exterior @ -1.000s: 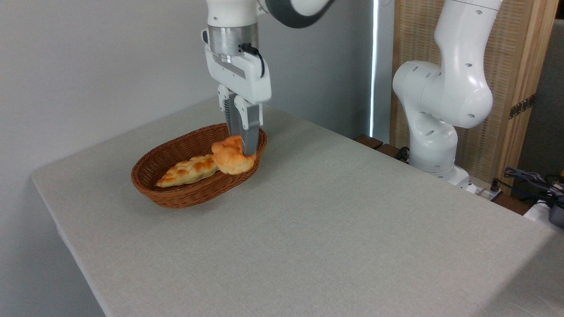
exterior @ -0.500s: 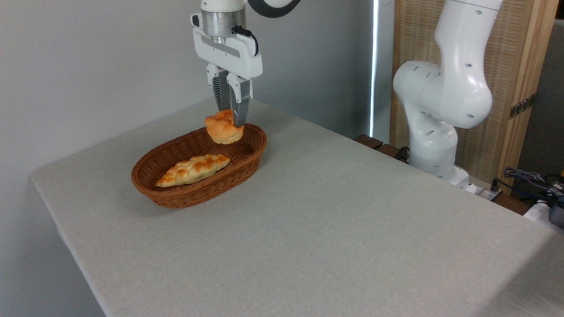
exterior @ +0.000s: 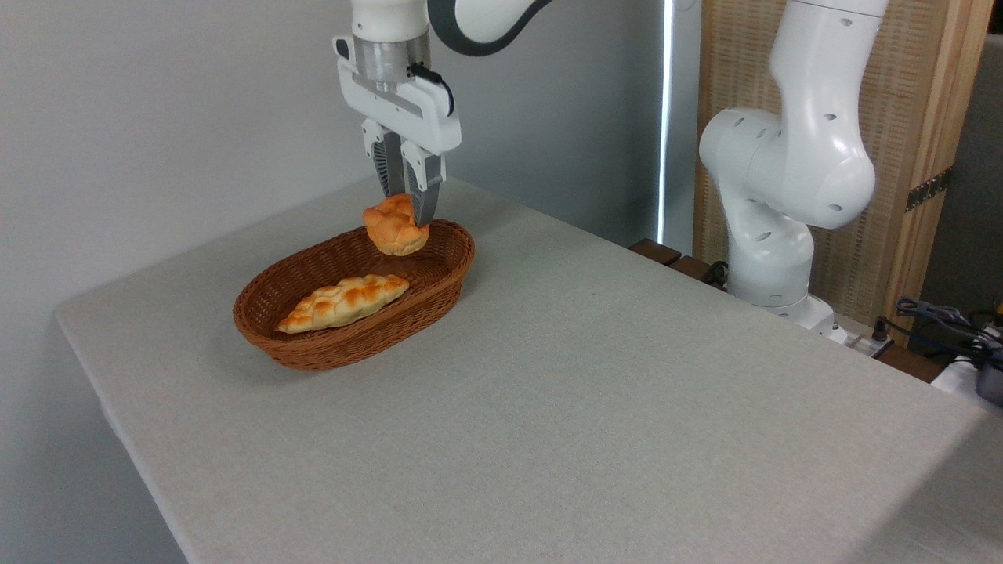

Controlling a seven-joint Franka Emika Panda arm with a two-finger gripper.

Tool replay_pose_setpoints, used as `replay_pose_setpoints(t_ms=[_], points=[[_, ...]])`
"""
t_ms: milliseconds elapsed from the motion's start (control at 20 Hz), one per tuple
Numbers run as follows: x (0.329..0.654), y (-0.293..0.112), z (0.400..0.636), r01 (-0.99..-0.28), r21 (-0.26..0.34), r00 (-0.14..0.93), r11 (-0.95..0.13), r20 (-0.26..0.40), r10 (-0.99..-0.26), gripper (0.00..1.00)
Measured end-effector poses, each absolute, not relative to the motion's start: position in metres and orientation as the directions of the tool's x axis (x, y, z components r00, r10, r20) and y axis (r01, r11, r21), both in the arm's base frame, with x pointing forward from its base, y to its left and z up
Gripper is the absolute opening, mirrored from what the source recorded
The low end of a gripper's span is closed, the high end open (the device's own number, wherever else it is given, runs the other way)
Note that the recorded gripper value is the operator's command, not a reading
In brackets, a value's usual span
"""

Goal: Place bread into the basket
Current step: 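Lower the bun into the basket beside the long roll and open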

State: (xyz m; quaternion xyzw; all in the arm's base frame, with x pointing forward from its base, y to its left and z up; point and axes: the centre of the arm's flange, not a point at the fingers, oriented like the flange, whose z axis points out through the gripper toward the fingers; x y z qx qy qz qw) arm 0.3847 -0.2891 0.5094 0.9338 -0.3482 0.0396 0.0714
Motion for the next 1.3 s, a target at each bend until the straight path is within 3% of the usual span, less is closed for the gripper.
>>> replay_pose_setpoints(t_ms=[200,750,1000,1200,1300], points=[[0.385,-0.296,0.501,-0.664,0.113,0.747,-0.739,0.113,-0.655,0.99],[0.385,-0.296,0.497,-0.679,0.107,0.734,-0.726,0.105,-0.671,1.0],[0.423,-0.232,0.512,-0.687,0.003,0.722,-0.726,0.118,-0.682,1.0],[0.452,-0.18,0.546,-0.663,-0.032,0.735,-0.748,0.164,-0.658,1.0],[0.461,-0.154,0.567,-0.674,-0.037,0.725,-0.738,0.156,-0.671,1.0]])
